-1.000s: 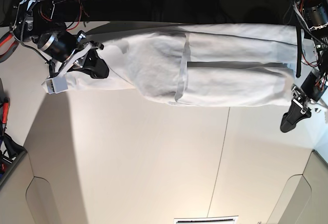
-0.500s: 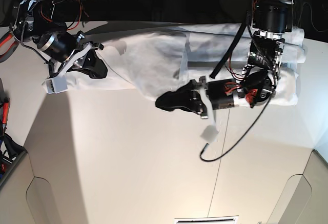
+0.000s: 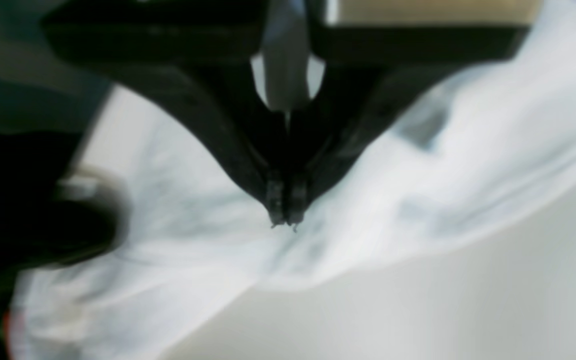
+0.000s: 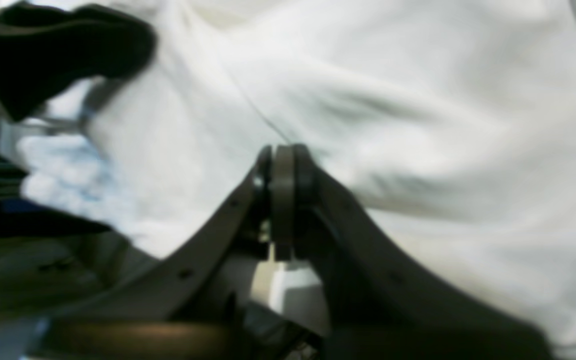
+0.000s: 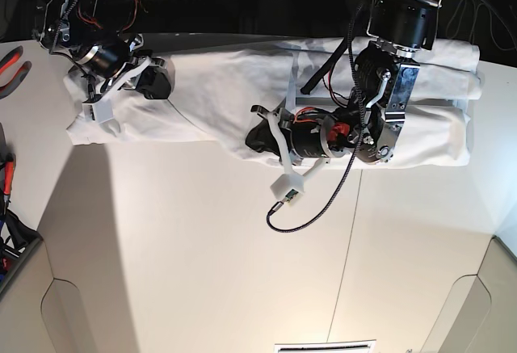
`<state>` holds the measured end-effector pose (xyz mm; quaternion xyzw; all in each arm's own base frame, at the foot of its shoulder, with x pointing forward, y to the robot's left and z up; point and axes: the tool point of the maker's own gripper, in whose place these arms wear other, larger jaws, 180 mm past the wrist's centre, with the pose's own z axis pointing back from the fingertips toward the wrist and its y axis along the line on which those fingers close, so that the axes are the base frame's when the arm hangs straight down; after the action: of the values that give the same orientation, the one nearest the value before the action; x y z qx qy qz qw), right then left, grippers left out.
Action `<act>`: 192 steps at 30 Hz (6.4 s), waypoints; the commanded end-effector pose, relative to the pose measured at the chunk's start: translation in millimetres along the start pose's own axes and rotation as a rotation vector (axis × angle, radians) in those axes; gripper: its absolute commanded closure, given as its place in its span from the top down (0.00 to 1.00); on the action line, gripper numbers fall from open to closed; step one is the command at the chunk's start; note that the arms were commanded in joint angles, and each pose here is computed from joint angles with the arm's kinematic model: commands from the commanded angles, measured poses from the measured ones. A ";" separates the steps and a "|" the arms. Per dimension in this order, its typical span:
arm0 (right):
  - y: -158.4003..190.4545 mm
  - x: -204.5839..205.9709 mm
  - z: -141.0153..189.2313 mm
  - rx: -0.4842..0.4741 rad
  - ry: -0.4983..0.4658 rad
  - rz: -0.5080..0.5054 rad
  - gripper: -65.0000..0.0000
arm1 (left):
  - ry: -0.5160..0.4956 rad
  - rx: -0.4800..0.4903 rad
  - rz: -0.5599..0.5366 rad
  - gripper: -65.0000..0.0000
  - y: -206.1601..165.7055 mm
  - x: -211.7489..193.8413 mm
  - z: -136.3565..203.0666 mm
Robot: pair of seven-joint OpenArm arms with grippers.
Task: Layout the t-shirt on the table in an organized manner, then fold the t-shirt properly
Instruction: 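Release the left gripper and sweep it across the folded shirt, then grasp the shirt's end with the left gripper while the right gripper holds, then lift the shirt end with the left gripper and fold it toward the right gripper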
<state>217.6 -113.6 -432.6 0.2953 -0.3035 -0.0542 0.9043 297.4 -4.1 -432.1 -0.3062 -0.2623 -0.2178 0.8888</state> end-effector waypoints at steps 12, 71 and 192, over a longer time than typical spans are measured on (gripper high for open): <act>-40.7 33.7 29.7 -0.115 -0.141 -0.040 0.00 | -0.001 0.244 -0.070 0.00 42.9 7.6 6.7; 215.7 2.3 -51.3 0.373 0.031 0.778 0.00 | -0.710 0.909 0.676 0.49 267.7 -134.6 362.2; 122.5 104.5 -26.6 0.145 -0.108 0.456 0.00 | -0.640 0.022 0.453 0.00 122.4 -5.2 267.3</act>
<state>301.5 -32.6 -340.7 0.2692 -0.3905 0.1542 0.8667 264.6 256.1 -325.0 -0.3985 -0.4275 0.1051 0.8046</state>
